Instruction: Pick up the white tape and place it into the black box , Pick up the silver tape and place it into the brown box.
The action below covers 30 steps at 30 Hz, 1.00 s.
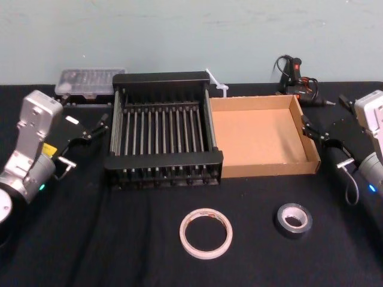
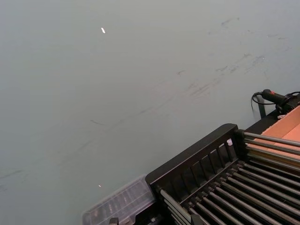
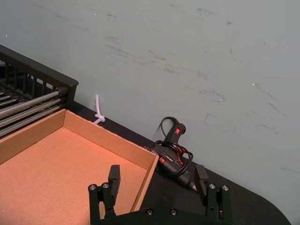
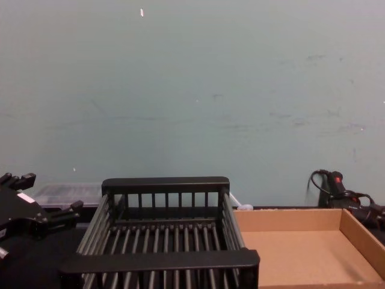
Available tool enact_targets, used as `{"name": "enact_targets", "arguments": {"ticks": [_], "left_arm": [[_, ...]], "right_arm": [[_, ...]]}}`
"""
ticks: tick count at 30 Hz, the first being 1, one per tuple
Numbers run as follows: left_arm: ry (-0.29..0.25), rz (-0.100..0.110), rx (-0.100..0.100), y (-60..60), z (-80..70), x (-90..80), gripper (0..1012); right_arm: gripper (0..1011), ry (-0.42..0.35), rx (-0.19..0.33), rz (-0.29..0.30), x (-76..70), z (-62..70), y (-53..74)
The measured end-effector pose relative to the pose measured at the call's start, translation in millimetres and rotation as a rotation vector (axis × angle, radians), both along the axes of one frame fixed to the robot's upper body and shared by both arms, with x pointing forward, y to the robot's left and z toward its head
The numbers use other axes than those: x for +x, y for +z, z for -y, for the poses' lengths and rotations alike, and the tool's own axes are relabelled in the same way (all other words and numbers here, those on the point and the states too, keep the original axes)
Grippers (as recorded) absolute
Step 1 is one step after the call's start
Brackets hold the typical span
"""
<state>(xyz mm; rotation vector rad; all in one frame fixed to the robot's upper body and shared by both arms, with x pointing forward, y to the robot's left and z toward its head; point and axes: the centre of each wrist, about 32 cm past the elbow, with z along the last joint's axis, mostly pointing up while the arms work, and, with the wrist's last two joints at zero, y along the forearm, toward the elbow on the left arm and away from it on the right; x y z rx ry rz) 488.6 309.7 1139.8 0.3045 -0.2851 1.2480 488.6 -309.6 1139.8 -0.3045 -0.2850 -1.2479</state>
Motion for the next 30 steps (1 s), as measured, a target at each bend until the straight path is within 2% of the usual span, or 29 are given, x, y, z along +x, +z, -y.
{"name": "enact_targets", "arguments": {"ticks": [30], "left_arm": [[0.000, 0.000, 0.000, 0.0, 0.0, 0.0, 1001]], "right_arm": [[1002, 0.000, 0.000, 0.000, 0.0, 0.0, 0.0]]}}
